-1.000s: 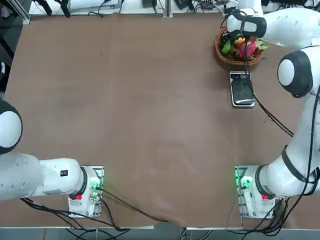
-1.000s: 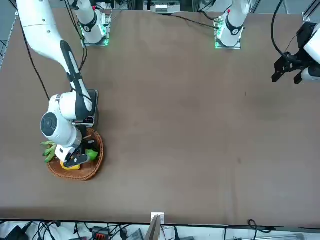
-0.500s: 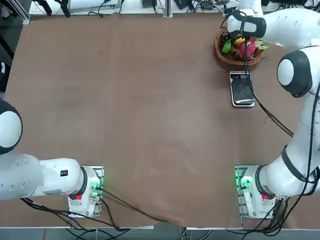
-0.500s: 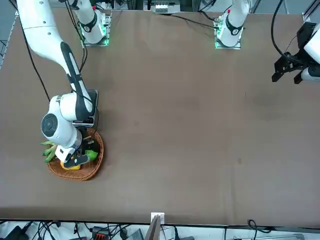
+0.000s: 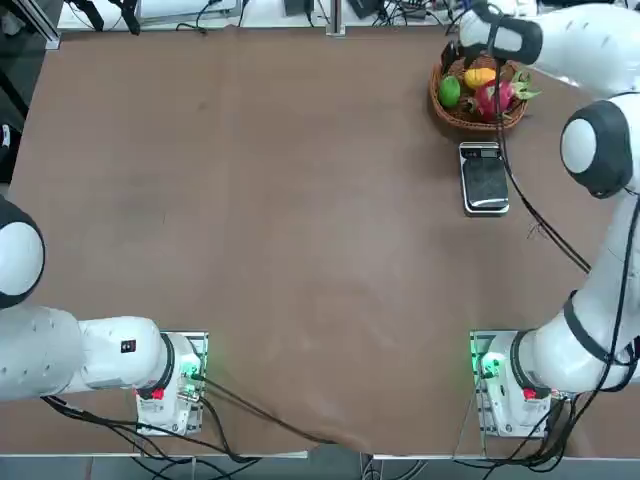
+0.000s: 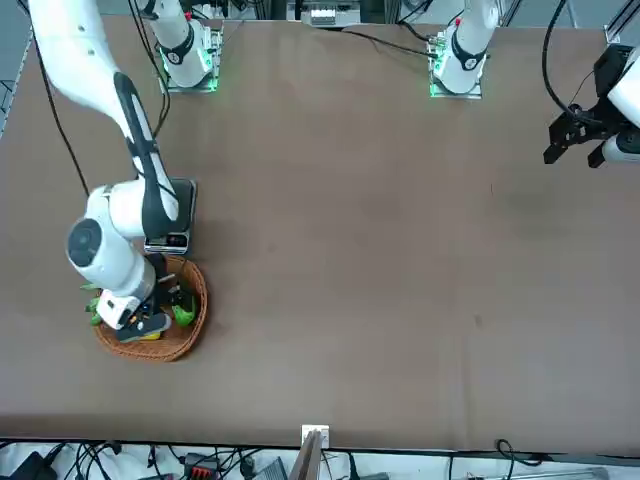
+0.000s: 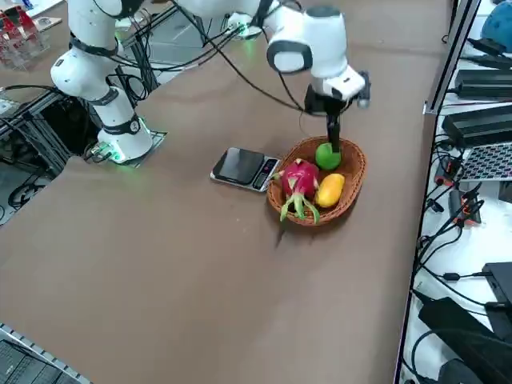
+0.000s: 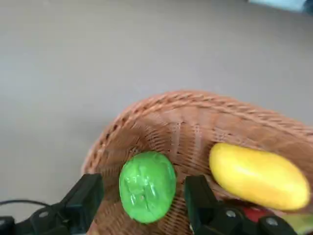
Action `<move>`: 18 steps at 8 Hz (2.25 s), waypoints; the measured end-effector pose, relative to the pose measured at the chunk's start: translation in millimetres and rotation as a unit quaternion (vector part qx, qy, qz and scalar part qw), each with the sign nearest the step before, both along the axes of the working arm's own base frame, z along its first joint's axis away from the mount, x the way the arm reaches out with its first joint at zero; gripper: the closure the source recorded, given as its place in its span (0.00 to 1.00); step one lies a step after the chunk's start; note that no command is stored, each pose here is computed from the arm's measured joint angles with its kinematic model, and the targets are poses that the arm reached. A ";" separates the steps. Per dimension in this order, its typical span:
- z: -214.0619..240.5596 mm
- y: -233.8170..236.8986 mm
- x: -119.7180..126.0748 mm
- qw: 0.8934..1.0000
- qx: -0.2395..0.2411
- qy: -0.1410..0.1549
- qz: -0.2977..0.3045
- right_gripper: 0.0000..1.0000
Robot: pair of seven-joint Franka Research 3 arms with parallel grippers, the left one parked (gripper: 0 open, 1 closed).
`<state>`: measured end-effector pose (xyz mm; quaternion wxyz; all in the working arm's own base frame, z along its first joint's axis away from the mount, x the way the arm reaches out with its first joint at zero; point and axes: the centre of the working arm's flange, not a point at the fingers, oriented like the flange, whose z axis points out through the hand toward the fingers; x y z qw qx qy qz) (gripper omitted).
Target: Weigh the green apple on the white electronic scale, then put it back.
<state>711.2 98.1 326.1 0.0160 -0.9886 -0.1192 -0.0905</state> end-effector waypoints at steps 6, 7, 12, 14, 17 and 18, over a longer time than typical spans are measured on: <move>212.9 -26.6 -71.2 1.000 -0.007 0.021 -0.009 0.00; 236.7 -29.1 -90.1 0.999 -0.008 0.037 -0.014 0.00; 308.5 -34.2 -168.3 0.996 -0.009 0.070 -0.045 0.00; 320.7 -37.3 -197.7 0.997 -0.009 0.065 -0.046 0.00; 327.4 -43.8 -228.8 0.997 -0.008 0.060 -0.047 0.00; 327.2 -47.9 -230.4 0.997 -0.007 0.059 -0.047 0.00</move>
